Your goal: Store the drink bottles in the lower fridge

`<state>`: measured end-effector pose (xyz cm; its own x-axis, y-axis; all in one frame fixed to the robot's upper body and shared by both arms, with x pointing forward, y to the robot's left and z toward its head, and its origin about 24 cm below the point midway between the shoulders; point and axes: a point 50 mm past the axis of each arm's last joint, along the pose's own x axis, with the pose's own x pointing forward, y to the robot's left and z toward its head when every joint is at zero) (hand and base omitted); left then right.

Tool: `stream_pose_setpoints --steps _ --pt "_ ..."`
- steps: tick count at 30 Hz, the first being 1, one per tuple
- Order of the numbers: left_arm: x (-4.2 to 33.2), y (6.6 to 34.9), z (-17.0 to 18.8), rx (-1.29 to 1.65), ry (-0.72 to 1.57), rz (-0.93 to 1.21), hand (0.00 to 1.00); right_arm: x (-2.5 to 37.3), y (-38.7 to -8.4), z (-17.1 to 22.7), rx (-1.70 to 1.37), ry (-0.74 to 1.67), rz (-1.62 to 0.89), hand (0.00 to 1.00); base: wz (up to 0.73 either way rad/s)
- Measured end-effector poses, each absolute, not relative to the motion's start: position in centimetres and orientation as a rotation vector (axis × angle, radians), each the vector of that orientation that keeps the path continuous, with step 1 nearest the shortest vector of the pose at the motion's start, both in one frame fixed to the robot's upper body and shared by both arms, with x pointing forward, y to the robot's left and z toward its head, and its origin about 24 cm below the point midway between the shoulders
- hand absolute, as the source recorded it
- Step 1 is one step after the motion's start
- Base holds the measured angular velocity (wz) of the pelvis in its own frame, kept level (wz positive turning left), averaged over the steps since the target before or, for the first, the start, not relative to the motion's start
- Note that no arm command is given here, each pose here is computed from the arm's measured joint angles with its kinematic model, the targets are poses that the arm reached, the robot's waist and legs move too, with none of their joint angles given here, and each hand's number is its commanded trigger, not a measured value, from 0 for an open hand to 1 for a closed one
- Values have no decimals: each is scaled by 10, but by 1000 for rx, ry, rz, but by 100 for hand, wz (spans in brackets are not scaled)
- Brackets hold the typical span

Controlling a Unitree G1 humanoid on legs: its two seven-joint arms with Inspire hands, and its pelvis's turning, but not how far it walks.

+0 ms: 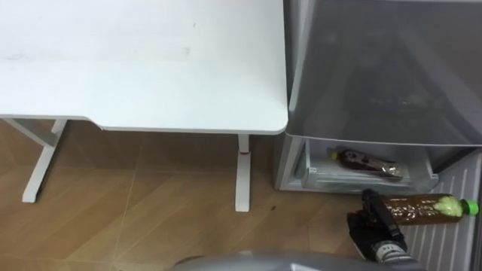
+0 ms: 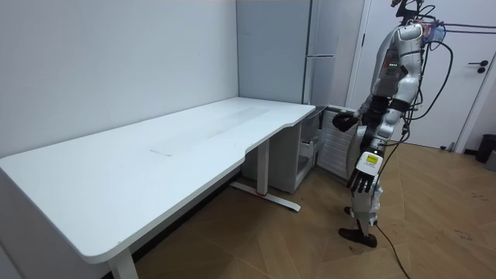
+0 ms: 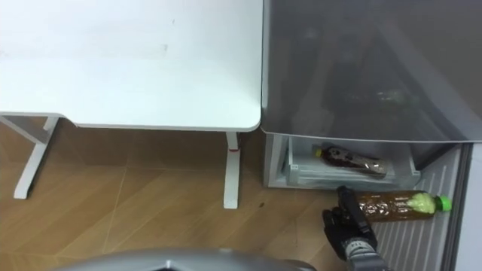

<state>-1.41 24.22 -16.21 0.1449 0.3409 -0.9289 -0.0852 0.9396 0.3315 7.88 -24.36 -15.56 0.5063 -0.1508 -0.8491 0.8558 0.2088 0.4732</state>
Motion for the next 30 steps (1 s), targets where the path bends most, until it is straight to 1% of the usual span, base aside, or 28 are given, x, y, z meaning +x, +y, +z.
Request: stream_pose_setpoints --steps 6,11,14,16,17,19,24,30 --pt "-9 243 -161 223 1376 309 0 83 -243 -155 1150 759 -792 100 0" --pt "-2 246 -160 243 1361 291 0 96 -244 -152 1149 743 -773 100 8" --pt "12 252 -159 260 1336 272 0 121 -247 -146 1145 713 -740 100 4" --pt "23 252 -160 261 1322 267 0 150 -247 -137 1150 670 -691 100 0" --pt "27 251 -160 264 1321 260 0 157 -247 -135 1148 664 -681 100 9" --pt "49 250 -161 264 1291 245 0 179 -244 -128 1146 655 -652 100 13" --pt "80 243 -158 257 1230 187 0 193 -243 -123 1150 669 -629 100 5" --pt "98 240 -157 242 1207 168 0 223 -240 -107 1161 627 -571 100 1"
